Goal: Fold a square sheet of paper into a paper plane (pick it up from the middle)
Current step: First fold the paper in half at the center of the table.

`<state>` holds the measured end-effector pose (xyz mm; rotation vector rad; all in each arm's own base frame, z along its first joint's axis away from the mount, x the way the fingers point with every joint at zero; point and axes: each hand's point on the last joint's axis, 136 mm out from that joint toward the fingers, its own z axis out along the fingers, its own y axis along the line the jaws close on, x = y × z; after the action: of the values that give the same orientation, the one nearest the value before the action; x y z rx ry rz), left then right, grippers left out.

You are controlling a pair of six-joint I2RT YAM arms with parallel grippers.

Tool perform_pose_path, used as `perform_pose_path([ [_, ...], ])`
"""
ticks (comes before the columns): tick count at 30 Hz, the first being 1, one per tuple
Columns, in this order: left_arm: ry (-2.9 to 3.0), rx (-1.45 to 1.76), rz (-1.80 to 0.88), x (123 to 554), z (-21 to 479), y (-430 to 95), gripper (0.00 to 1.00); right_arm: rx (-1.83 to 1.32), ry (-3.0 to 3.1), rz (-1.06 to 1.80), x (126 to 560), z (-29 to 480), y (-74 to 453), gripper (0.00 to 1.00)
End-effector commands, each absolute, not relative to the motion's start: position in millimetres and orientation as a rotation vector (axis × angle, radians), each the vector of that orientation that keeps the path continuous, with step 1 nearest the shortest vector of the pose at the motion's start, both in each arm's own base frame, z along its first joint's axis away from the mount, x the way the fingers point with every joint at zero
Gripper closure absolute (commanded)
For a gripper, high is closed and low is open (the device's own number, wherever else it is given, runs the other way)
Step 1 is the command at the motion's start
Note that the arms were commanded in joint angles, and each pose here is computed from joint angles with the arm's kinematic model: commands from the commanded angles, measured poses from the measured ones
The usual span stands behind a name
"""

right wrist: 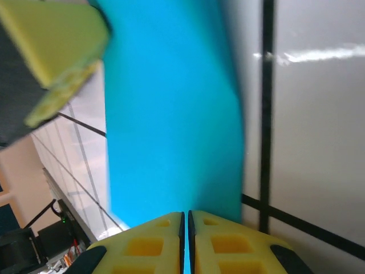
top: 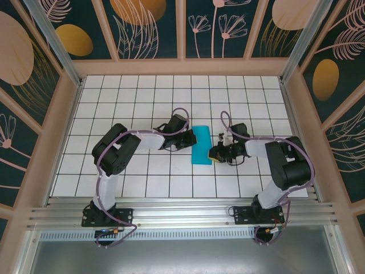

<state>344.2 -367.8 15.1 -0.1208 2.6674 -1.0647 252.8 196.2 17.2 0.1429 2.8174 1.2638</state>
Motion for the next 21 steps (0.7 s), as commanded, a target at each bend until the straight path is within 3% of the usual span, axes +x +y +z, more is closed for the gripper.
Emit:
perform_pose_path([
  [1, 2.805, -0.141, -0.913, 323.4, -21.1, -346.8, 1.0, 0.174, 2.877, 1.21, 243.4, 0.7, 191.5, 0.86],
  [12, 2.806, -0.133, -0.912, 323.1, -21.6, -346.9, 1.0, 0.084, 2.776, 1.308, 245.6, 40.5, 207.2, 0.86],
  [21, 2.809, -0.132, -0.906, 322.3, -21.3, -345.6, 1.0, 0.184, 2.911, 1.182, 220.6, -3.3, 192.0, 0.86],
])
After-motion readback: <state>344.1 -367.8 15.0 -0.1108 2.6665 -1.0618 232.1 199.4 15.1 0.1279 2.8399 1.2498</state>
